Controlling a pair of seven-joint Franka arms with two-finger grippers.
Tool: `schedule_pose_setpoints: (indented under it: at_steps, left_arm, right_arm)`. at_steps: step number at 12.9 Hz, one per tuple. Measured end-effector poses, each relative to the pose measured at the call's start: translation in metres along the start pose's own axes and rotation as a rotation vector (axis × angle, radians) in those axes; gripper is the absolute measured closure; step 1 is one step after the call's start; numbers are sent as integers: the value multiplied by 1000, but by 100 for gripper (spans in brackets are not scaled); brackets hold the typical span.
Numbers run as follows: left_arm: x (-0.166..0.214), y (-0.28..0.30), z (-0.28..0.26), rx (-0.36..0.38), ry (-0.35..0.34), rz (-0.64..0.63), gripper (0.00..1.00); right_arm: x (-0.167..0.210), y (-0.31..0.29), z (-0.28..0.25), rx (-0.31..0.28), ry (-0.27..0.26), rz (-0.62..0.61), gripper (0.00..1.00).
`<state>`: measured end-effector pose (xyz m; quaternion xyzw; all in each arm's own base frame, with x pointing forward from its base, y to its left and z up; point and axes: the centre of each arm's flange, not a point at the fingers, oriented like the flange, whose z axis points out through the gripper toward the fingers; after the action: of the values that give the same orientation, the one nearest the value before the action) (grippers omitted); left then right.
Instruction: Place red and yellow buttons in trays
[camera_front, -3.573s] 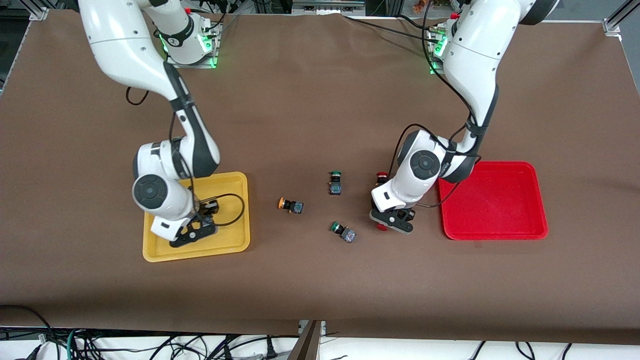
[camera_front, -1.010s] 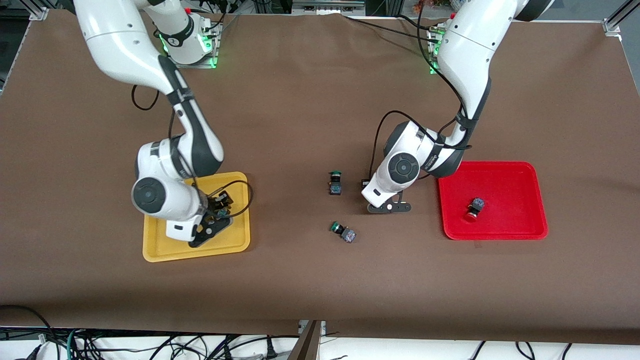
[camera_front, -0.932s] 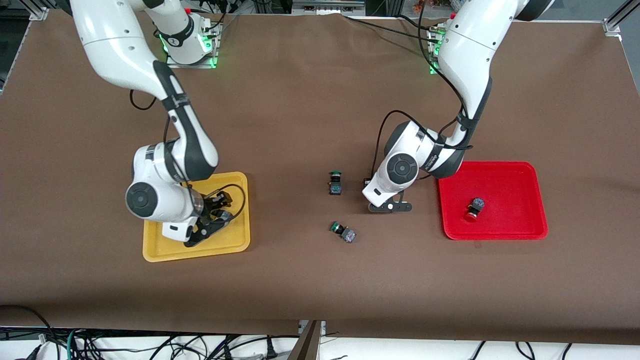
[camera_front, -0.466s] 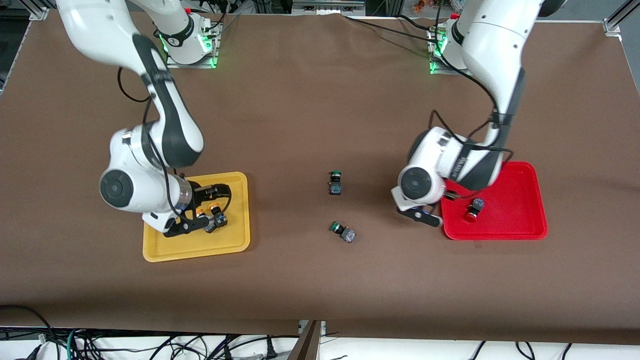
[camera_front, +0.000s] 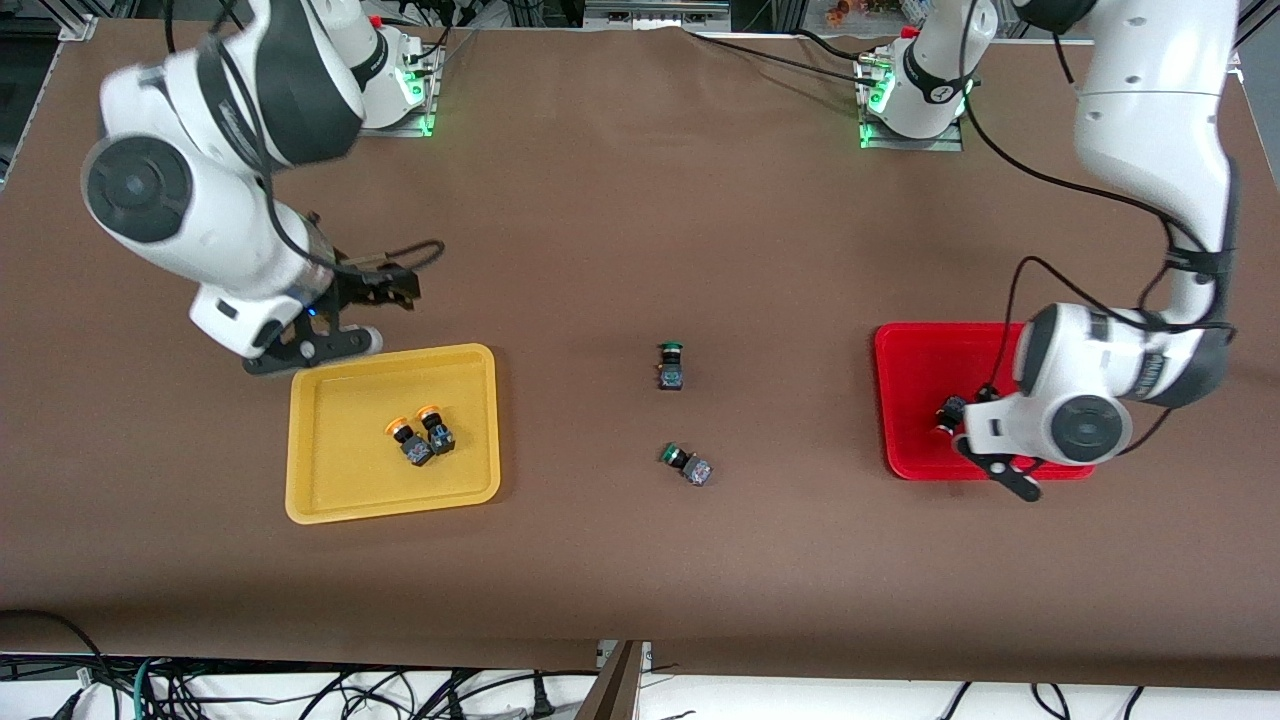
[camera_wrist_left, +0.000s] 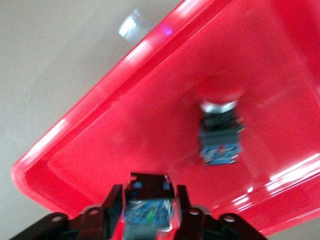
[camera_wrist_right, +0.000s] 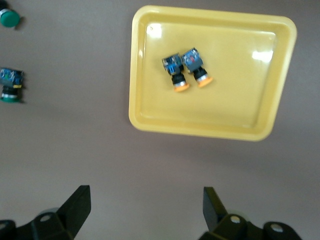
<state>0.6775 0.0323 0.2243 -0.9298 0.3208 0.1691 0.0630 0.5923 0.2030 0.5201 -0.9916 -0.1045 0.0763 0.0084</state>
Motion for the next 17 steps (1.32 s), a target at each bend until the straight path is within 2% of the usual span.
schedule_pose_setpoints:
  at_steps: [2, 4, 6, 8, 10, 12, 15, 17]
  left_arm:
    - [-5, -6, 3, -31, 20, 5, 20]
    - [-1, 9, -35, -29, 49, 18, 1]
    - [-23, 20, -120, -51, 136, -36, 0]
    - [-68, 33, -209, -60, 221, -144, 0]
    - [-110, 52, -273, -60, 240, -205, 0]
    - [-134, 56, -307, -70, 241, -325, 0]
    - [-145, 54, -319, -112, 270, -601, 0]
    - [-154, 69, -317, -110, 364, -765, 0]
  right_arm:
    - [-24, 4, -16, -10, -2, 5, 0]
    - [-43, 9, -14, -23, -4, 8, 0]
    - [-58, 11, -7, -23, 1, 9, 0]
    - [-66, 13, -6, -29, 3, 9, 0]
    - [-67, 19, -9, -35, 14, 17, 0]
    - [-63, 36, -13, -31, 28, 41, 0]
    - [-62, 54, -20, -27, 37, 45, 0]
    - [-64, 53, -26, -26, 48, 40, 0]
